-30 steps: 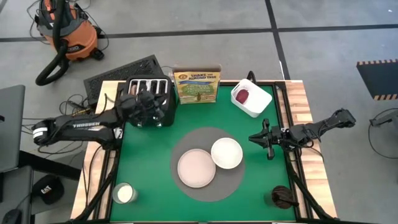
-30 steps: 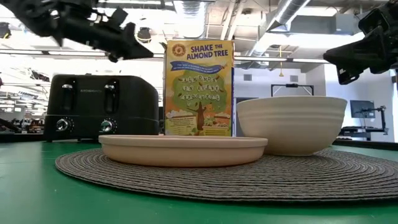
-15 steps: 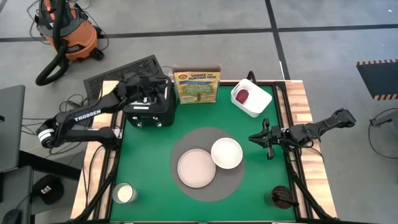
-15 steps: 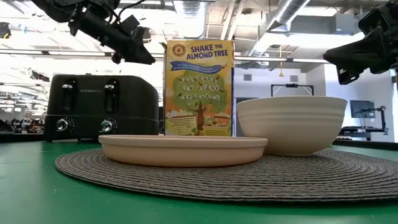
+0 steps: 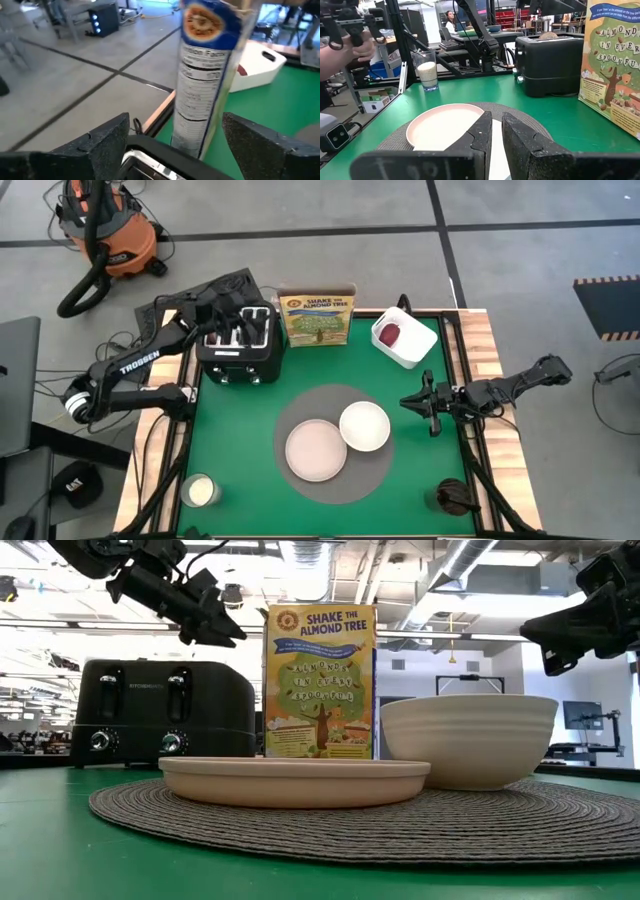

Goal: Arrange a breakfast setting
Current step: Pour the cereal into the white bowl

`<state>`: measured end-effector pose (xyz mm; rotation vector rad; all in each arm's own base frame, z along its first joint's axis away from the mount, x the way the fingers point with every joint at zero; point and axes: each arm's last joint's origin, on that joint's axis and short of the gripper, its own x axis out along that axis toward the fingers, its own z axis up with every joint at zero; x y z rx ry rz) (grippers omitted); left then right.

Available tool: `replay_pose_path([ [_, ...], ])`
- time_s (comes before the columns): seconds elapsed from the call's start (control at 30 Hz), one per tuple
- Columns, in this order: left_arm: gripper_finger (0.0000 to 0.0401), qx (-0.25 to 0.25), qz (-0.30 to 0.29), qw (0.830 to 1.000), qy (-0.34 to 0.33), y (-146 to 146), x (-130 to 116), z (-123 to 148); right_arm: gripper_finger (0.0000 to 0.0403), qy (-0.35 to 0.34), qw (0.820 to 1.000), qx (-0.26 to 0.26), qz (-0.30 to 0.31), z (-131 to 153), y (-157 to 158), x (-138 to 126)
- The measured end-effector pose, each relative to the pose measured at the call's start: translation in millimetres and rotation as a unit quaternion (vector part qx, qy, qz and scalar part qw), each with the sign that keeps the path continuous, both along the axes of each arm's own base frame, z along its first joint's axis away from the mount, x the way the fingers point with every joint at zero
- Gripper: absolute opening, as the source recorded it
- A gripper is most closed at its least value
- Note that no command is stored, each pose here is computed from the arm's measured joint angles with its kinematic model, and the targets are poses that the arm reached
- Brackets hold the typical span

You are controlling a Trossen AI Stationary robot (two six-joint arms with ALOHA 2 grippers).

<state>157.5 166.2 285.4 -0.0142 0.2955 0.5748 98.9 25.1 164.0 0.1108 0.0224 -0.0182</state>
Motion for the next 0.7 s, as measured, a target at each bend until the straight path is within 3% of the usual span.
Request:
replay_pose_path([
  [0.17,0.0308,-0.003,-0.059,0.998,-0.007,6.6,10.7,-7.3,0.0072,0.000,1.000,0.000,0.000,-0.1,0.0,0.0],
  [0.4,0.0309,-0.005,-0.047,0.999,-0.009,26.1,23.4,-23.7,0.0072,0.000,1.000,-0.006,0.000,-0.1,0.0,0.0],
  [0.57,0.0309,-0.028,-0.078,0.997,-0.008,33.9,35.3,-23.6,0.0072,0.001,1.000,-0.007,0.000,-0.2,0.0,0.0],
  [0.7,0.0309,-0.024,-0.064,0.998,0.000,44.5,47.0,-21.6,0.0072,0.001,1.000,-0.009,0.000,-0.2,0.0,0.0],
])
